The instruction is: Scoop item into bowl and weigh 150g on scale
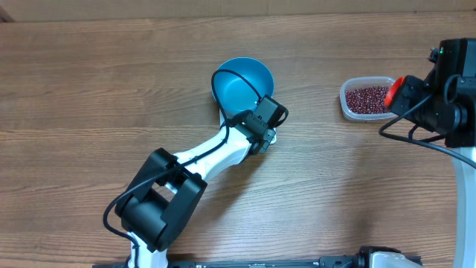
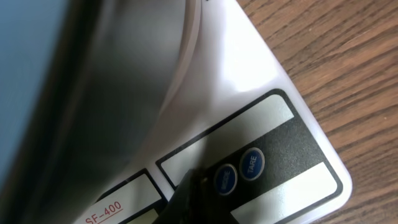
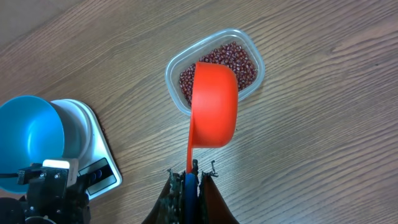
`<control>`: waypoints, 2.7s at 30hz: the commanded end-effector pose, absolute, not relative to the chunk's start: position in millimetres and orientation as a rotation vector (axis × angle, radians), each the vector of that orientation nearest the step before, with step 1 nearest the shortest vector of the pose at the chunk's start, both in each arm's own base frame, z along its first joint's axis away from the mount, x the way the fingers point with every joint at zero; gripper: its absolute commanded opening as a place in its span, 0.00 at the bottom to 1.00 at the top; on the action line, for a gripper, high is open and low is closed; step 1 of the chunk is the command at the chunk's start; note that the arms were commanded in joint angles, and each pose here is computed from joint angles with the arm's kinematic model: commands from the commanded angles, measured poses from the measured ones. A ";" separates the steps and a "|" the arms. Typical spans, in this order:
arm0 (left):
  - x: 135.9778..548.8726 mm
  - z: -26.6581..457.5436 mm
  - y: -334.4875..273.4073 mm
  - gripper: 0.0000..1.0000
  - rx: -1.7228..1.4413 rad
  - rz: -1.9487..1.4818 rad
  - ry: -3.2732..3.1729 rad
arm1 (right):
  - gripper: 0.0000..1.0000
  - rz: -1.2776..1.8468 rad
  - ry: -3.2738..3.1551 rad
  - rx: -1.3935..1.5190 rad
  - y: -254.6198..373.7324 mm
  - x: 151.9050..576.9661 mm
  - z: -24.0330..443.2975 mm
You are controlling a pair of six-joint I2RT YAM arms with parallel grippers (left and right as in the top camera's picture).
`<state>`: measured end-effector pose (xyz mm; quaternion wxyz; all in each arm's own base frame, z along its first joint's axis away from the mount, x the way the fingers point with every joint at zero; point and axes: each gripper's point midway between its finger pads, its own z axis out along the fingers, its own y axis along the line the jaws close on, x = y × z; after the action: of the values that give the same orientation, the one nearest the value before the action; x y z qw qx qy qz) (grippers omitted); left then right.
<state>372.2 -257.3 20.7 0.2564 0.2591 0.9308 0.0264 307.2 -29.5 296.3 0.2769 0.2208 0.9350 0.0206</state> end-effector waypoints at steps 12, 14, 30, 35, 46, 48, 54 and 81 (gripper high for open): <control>354.6 -15.6 -247.9 0.04 0.752 0.119 2.626 | 0.04 0.055 2.482 0.589 -29.8 308.5 305.0; 352.9 -16.4 -246.4 0.04 0.757 0.126 2.634 | 0.04 0.055 2.481 0.589 -29.8 308.6 305.1; 365.9 67.7 -263.6 0.04 0.701 0.017 2.496 | 0.04 0.055 2.482 0.589 -29.8 308.6 305.0; 355.3 112.6 -260.9 0.04 0.689 -0.050 2.450 | 0.04 0.055 2.481 0.588 -29.8 308.9 305.1; 323.6 192.3 -232.8 1.00 0.683 -0.112 2.368 | 0.04 0.055 2.478 0.588 -29.8 309.3 305.4; 318.0 204.8 -223.2 1.00 0.685 -0.108 2.353 | 0.04 0.056 2.478 0.588 -29.8 309.4 305.5; 306.7 238.1 -191.1 1.00 0.624 -0.103 2.316 | 0.04 0.055 2.479 0.588 -29.8 309.6 305.3; 292.4 250.5 -167.0 1.00 0.598 -0.171 2.339 | 0.04 0.049 2.477 0.585 -30.6 310.7 305.1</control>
<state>289.6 -165.2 247.0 0.3502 0.2238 0.9073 -0.0639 307.9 -29.6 296.6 0.2784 0.2205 0.9346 0.0205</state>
